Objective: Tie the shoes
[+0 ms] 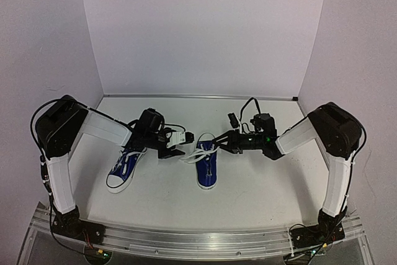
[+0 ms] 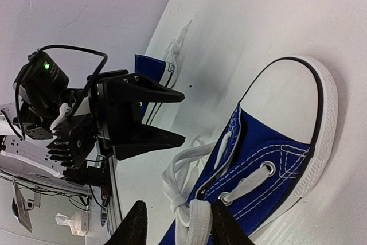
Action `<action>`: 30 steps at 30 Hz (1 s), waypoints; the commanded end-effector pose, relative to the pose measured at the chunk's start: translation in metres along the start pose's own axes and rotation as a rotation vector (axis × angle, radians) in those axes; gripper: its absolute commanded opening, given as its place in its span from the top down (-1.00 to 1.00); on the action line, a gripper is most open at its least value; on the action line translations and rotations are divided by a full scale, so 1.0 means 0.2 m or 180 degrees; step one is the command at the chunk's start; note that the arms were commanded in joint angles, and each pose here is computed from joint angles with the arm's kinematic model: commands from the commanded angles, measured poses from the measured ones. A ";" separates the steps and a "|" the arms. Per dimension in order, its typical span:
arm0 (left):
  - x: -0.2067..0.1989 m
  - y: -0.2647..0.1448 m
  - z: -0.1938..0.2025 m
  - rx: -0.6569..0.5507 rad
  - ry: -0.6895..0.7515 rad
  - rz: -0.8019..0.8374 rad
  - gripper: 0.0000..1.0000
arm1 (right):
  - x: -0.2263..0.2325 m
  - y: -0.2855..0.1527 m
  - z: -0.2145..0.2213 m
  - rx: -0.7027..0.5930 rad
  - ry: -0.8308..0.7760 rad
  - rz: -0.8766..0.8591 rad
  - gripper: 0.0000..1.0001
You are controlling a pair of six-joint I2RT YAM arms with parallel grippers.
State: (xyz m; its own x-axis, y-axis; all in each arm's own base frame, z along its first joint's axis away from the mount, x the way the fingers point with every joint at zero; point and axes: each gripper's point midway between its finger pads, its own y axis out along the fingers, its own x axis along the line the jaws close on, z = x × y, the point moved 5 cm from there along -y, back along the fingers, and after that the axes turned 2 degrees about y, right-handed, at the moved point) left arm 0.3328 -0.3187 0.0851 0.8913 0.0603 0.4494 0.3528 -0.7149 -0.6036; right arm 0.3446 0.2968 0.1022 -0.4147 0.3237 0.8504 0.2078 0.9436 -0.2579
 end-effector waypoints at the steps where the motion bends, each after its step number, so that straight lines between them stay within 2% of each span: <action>1: 0.05 0.00 -0.05 -0.0099 0.0050 -0.0055 0.02 | 0.07 0.01 -0.06 -0.0060 -0.0105 -0.0173 0.28; 6: 0.05 0.00 -0.05 -0.0098 0.0058 -0.0061 0.02 | 0.05 0.03 -0.03 0.0032 -0.0036 -0.0206 0.27; 10: 0.05 0.00 -0.05 -0.0098 0.0056 -0.0061 0.02 | 0.03 0.06 0.01 0.0163 0.0044 -0.0251 0.15; 13: 0.05 0.00 -0.06 -0.0105 0.0063 -0.0065 0.02 | 0.03 0.07 0.04 0.0220 0.0069 -0.0267 0.14; 17: 0.06 0.00 -0.06 -0.0107 0.0060 -0.0066 0.02 | 0.06 0.08 0.05 0.0258 -0.0004 -0.0330 0.23; 23: 0.06 0.01 -0.06 -0.0109 0.0058 -0.0066 0.02 | 0.11 0.09 0.03 0.0236 -0.0067 -0.0367 0.49; 30: 0.06 0.02 -0.07 -0.0142 0.0080 -0.0041 0.02 | 0.09 0.09 0.04 0.0212 -0.0036 -0.0304 0.62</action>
State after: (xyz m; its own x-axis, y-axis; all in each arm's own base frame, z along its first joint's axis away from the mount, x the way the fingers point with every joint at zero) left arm 0.3334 -0.3194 0.0860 0.8904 0.0601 0.4511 0.3533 -0.7162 -0.6018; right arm 0.3283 0.3147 0.0932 -0.3858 0.2614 0.8847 0.0945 0.9652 -0.2440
